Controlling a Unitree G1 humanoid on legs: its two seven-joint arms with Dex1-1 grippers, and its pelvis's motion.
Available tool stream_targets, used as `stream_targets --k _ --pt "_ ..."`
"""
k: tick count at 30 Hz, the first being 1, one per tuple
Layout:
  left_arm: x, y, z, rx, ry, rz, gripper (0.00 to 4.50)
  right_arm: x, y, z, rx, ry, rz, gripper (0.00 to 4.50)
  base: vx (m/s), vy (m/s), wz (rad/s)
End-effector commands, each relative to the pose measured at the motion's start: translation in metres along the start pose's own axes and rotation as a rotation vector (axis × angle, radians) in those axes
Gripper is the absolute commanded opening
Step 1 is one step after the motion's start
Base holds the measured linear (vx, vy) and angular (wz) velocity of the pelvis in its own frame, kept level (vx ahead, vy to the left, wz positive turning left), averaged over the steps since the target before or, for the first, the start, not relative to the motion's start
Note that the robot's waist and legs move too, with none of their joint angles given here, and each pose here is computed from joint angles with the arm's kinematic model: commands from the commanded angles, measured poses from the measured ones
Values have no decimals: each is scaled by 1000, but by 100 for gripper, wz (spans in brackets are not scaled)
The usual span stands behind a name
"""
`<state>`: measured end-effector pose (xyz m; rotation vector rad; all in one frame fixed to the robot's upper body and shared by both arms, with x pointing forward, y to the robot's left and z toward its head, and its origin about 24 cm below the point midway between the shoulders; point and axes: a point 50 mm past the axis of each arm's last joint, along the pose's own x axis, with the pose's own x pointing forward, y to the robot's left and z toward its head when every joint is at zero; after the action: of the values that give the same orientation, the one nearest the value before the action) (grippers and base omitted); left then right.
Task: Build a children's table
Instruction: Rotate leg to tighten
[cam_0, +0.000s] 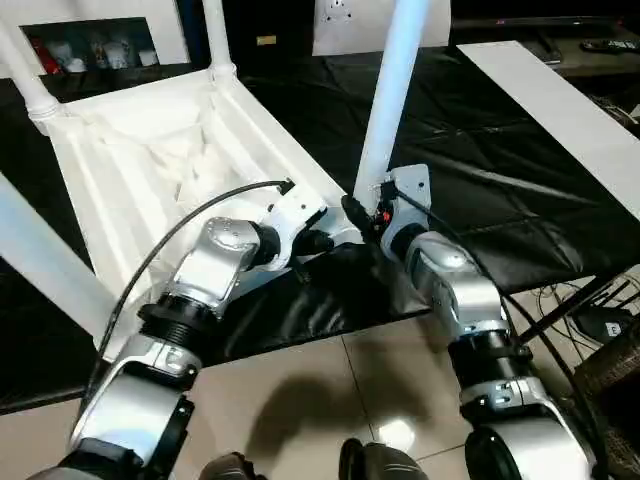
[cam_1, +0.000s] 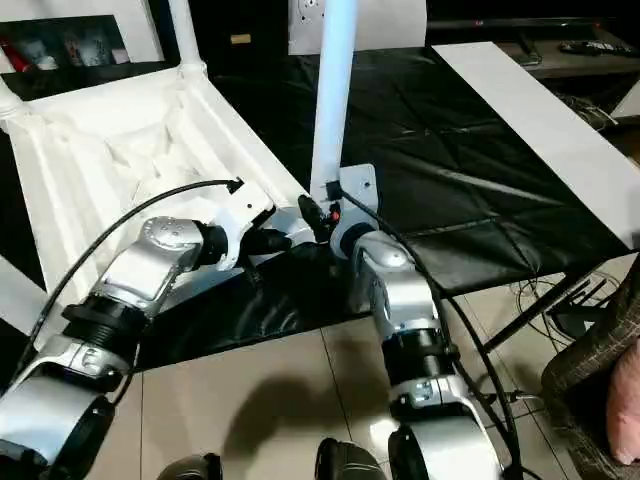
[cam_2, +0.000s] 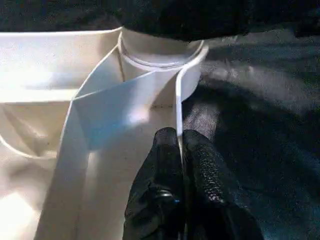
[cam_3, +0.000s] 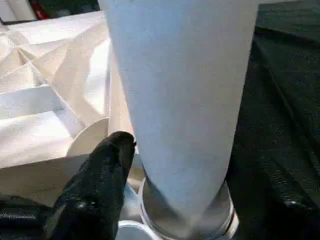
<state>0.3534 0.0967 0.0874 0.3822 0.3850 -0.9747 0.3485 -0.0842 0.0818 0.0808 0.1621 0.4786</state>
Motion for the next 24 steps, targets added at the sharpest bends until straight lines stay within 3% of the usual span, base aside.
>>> stream_targets --k 1,9,12,15,19,24 --pt "0 -8 -5 59 16 -80 0 -8 12 -19 46 57 113 327 0 0 0" --pt "-13 -2 -23 135 52 -134 0 -56 -20 -25 -23 32 194 410 0 0 0" --pt "-15 -2 -25 165 59 -152 0 -69 -24 -25 -44 35 220 418 0 0 0" --pt "-18 -3 -28 198 43 -180 0 -93 -36 -24 -66 34 222 445 0 0 0" --pt "-20 -5 -28 199 2 -216 0 -116 -44 -25 -54 20 204 445 0 0 0" --pt "-20 -7 -25 248 -47 -245 0 -129 -47 -27 -39 18 174 445 0 0 0"
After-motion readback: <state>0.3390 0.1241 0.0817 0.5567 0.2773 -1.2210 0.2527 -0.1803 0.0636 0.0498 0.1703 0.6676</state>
